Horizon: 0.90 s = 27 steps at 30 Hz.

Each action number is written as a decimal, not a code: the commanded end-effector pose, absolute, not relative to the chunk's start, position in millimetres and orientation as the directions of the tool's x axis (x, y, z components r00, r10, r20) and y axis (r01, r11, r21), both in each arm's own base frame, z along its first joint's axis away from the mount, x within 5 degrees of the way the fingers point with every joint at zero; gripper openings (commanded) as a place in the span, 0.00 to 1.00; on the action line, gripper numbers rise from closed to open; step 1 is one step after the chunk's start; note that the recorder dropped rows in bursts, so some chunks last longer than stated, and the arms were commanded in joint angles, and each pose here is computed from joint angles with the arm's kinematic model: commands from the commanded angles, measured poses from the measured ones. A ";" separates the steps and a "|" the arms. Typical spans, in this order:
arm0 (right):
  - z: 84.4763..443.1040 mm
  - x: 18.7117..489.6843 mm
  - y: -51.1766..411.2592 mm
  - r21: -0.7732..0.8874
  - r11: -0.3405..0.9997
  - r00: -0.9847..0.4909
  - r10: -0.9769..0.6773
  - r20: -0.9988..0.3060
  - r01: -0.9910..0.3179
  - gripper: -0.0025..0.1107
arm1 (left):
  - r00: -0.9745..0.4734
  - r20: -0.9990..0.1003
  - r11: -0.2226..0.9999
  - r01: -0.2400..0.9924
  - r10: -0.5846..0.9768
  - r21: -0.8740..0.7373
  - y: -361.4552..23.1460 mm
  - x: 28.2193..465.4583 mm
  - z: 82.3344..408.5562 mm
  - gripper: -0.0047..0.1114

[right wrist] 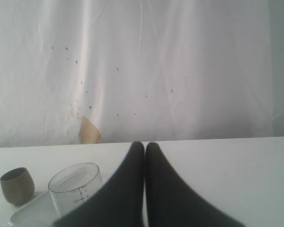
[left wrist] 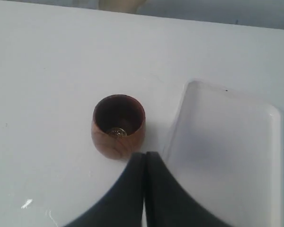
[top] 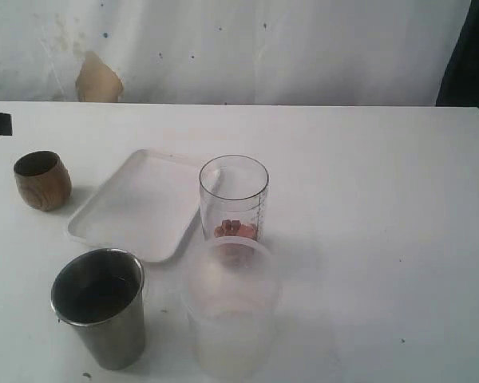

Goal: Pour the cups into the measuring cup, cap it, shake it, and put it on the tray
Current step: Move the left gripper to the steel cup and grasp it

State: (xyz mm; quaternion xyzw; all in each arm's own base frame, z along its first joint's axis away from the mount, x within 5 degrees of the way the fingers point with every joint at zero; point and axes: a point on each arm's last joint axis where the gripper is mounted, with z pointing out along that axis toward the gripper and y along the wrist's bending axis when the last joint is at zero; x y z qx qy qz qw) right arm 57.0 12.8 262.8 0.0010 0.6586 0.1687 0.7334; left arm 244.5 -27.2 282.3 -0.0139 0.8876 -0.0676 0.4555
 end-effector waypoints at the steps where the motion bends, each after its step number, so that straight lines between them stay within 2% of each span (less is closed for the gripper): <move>1: 263.2 56.2 12.6 0.218 0.944 0.090 0.246 -0.965 -0.247 0.02 | -0.515 -0.849 0.986 0.037 -0.119 -0.161 -22.1 191.7 291.5 0.04; 5: 263.2 56.2 12.6 0.218 0.944 0.090 0.246 -0.965 -0.247 0.02 | -0.411 -0.902 0.984 0.059 -0.129 -0.168 -17.1 141.7 295.4 0.04; 14: 263.2 56.2 12.6 0.218 0.944 0.090 0.246 -0.965 -0.247 0.02 | -0.199 -0.962 0.973 0.100 -0.185 -0.208 -11.0 73.8 290.0 0.04; 23: 263.2 56.2 12.6 0.218 0.944 0.090 0.246 -0.965 -0.247 0.02 | 0.005 -0.970 0.958 0.153 -0.245 -0.241 -7.9 36.0 272.8 0.04; 27: 263.2 56.2 12.6 0.218 0.944 0.090 0.246 -0.965 -0.247 0.02 | 0.014 -0.969 0.958 0.153 -0.246 -0.241 -7.8 37.0 270.2 0.04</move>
